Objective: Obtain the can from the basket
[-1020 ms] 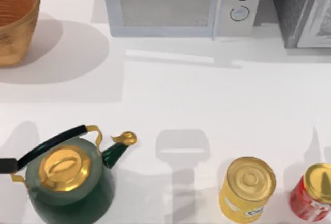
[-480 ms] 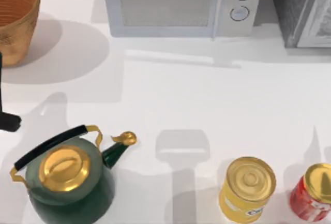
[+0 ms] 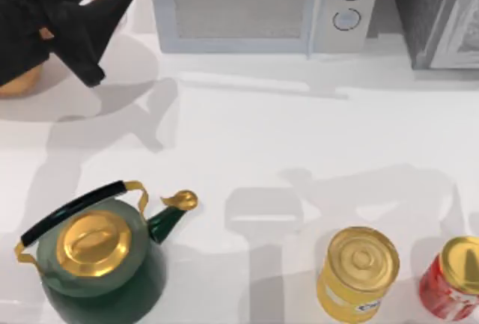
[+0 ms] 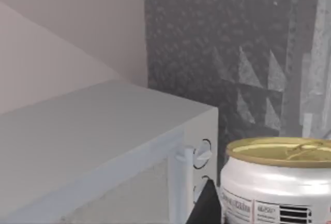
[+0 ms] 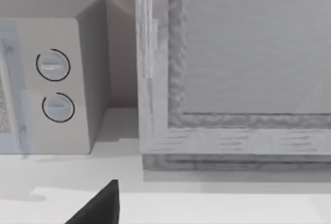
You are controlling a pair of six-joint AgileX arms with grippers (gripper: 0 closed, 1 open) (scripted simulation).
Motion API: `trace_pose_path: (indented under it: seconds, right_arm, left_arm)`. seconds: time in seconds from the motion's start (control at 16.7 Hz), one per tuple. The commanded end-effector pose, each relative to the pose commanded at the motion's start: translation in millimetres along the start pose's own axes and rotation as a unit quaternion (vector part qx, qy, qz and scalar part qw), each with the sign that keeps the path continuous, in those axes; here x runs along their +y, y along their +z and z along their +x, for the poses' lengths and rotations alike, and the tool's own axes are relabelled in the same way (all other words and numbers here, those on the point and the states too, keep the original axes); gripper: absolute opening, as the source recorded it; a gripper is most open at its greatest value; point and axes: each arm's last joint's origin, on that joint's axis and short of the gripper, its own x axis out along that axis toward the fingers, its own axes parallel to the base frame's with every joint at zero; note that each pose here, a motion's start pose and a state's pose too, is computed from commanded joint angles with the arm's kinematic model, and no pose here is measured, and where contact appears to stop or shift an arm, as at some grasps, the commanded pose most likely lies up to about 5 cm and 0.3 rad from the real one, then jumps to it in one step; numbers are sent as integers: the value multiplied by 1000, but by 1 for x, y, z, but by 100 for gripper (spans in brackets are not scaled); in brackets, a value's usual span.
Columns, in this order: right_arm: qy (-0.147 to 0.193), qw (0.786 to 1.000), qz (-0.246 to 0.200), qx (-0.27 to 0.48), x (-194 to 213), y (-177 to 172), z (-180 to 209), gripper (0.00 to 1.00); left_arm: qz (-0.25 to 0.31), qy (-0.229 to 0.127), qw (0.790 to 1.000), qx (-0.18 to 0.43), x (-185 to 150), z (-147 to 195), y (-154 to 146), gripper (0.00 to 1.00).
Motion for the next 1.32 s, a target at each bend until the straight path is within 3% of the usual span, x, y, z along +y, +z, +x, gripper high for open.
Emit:
trace_pose_path:
  seconds: [0.18,0.36,0.66,0.9,1.26,1.32]
  right_arm:
    - [0,1000,0,0,0,0,0,100]
    - [0,1000,0,0,0,0,0,100]
    - [0,1000,0,0,0,0,0,100]
    - [0,1000,0,0,0,0,0,100]
    - [0,1000,0,0,0,0,0,100]
    - [0,1000,0,0,0,0,0,100]
  left_arm:
    - [-10,-103,995,7,28,55,-43,0]
    - [-19,-194,981,14,44,99,-106,0]
    - [-22,-305,952,16,39,134,-208,0]
    - [-21,-351,936,16,25,139,-247,0]
    - [-21,-354,935,16,23,139,-250,0]
    - [-21,-354,935,16,23,139,-250,8]
